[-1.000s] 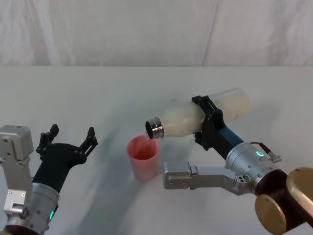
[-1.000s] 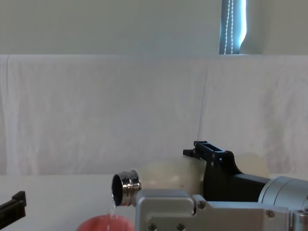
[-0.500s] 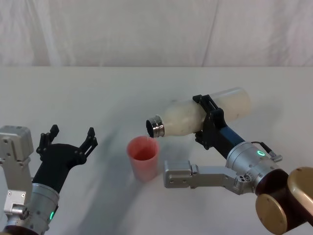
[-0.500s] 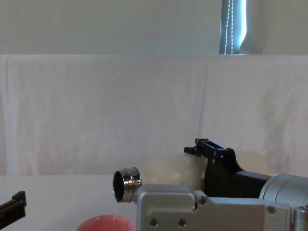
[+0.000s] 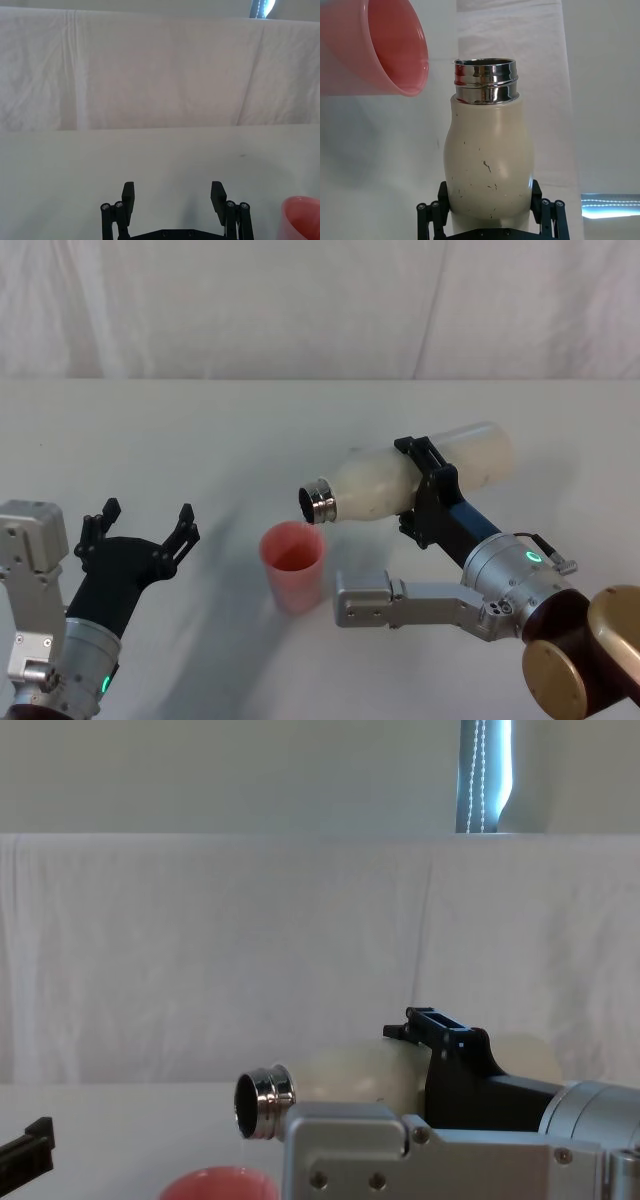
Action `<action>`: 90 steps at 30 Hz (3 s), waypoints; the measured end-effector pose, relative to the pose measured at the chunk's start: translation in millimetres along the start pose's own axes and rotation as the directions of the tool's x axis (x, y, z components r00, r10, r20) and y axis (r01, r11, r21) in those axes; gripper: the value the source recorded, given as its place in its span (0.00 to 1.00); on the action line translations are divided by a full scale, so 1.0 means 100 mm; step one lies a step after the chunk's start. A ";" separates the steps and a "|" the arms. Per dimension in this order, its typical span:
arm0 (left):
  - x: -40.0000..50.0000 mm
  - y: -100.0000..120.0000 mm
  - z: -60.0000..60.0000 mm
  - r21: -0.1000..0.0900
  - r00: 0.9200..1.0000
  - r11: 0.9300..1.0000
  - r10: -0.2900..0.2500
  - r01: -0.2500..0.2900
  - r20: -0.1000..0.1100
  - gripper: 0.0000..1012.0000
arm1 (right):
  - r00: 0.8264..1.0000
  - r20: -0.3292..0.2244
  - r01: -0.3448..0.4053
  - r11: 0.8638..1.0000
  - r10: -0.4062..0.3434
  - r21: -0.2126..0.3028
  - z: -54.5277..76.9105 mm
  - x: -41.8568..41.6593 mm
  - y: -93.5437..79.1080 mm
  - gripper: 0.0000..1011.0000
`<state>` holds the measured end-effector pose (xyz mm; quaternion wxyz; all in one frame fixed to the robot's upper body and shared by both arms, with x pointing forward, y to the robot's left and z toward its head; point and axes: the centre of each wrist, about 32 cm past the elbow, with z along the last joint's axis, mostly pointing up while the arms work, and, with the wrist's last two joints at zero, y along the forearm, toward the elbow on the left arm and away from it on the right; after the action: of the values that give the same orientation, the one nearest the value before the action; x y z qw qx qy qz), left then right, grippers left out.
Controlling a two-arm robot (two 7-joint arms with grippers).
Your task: Grasp the thermos with one hand and pour water into the cup lid.
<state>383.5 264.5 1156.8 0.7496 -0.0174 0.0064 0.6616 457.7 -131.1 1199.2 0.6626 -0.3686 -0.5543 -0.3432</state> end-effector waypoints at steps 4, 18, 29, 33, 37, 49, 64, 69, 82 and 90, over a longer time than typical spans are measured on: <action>0.000 0.00 0.00 0.000 1.000 1.000 0.000 0.000 0.000 0.99 | 1.000 0.001 0.000 1.000 0.000 0.001 0.00 -0.001 0.00 0.95; 0.000 0.00 0.00 0.000 1.000 1.000 0.000 0.000 0.000 0.99 | 1.000 0.021 -0.002 1.000 0.002 -0.001 0.01 0.015 0.00 0.95; 0.000 0.00 0.00 0.000 1.000 1.000 0.000 0.000 0.000 0.99 | 1.000 0.001 0.016 1.000 -0.016 -0.014 0.02 0.036 0.00 0.95; 0.000 0.00 0.00 0.000 1.000 1.000 0.000 0.000 0.000 0.99 | 0.999 -0.019 0.026 1.000 -0.026 -0.016 0.03 0.040 0.01 0.95; 0.000 0.00 0.00 0.000 1.000 1.000 0.000 0.000 0.000 0.99 | 0.999 -0.038 0.033 0.999 -0.034 -0.018 0.03 0.048 0.01 0.95; 0.000 0.00 0.00 0.000 1.000 1.000 0.000 0.000 0.000 0.99 | 0.991 -0.132 0.023 1.000 -0.025 -0.013 0.00 0.068 0.02 0.95; 0.000 0.00 0.00 0.000 1.000 1.000 0.000 0.000 0.000 0.99 | 0.987 -0.160 0.026 1.000 -0.027 -0.006 0.01 0.082 0.01 0.95; 0.000 0.00 0.00 0.000 1.000 1.000 0.000 0.000 0.000 0.99 | 0.973 -0.231 0.026 1.000 -0.023 0.010 -0.02 0.121 -0.01 0.95; 0.000 0.00 0.00 0.000 1.000 1.000 0.000 0.000 0.000 0.99 | 0.867 -0.499 0.034 0.998 -0.007 0.043 -0.14 0.230 -0.03 0.95; 0.000 0.00 0.00 0.000 1.000 1.000 0.000 0.000 0.000 0.99 | 0.749 -0.662 0.052 0.996 0.007 0.069 -0.26 0.226 -0.03 0.95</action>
<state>383.5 264.5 1156.8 0.7496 -0.0174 0.0064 0.6616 470.7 -156.6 1219.0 0.8263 -0.1889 -0.3020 -0.4362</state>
